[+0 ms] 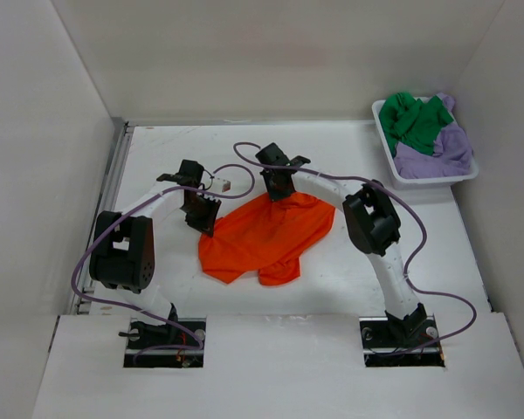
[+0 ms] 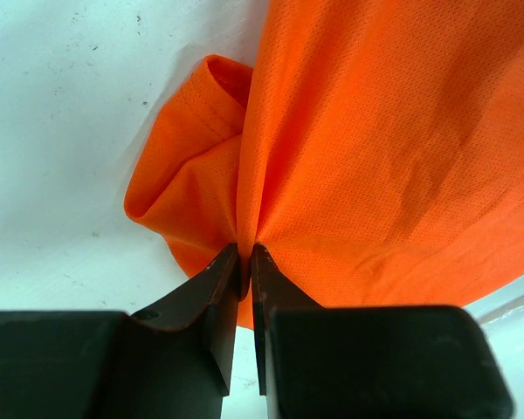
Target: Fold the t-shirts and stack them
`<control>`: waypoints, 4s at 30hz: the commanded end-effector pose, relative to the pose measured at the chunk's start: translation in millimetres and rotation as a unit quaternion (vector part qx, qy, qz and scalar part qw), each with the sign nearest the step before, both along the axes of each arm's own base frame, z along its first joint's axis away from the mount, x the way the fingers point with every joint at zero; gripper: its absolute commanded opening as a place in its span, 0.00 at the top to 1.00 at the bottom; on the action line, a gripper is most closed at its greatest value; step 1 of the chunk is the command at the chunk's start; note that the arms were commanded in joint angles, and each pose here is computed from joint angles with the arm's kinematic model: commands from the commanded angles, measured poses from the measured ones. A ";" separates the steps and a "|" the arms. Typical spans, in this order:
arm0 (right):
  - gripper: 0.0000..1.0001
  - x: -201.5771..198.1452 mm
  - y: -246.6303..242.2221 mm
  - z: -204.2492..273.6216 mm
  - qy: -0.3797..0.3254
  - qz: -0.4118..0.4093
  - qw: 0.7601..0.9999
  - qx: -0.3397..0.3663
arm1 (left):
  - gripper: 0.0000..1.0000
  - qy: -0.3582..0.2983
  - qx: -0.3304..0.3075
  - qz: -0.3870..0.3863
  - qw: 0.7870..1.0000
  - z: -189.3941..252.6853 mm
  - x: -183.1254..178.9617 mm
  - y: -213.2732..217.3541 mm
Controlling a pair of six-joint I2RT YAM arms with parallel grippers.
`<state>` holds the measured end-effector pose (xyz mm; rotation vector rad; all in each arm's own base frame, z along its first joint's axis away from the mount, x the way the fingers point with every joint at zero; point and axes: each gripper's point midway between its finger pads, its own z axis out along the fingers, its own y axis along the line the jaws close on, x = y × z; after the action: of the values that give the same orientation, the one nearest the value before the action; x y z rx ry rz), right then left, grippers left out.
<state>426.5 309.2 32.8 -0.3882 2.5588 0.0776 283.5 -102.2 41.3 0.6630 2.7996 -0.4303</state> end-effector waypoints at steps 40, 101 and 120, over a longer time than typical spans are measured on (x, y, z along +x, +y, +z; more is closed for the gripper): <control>0.76 26.1 -14.3 49.6 -0.064 -0.068 0.993 0.073 | 0.90 -0.025 -0.006 0.000 1.000 13.0 7.2 -2.3; 0.75 14.8 16.3 36.9 -0.032 -0.022 0.992 0.117 | 0.90 -0.028 0.001 -0.001 1.000 14.0 7.8 0.8; 0.87 7.4 -3.5 13.5 -0.010 -0.047 0.995 0.091 | 0.90 -0.030 0.001 0.000 1.000 14.8 7.4 2.5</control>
<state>431.8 313.2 54.8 -0.2218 2.5024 0.2955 283.9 -100.1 40.8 0.6626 2.8029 -0.4132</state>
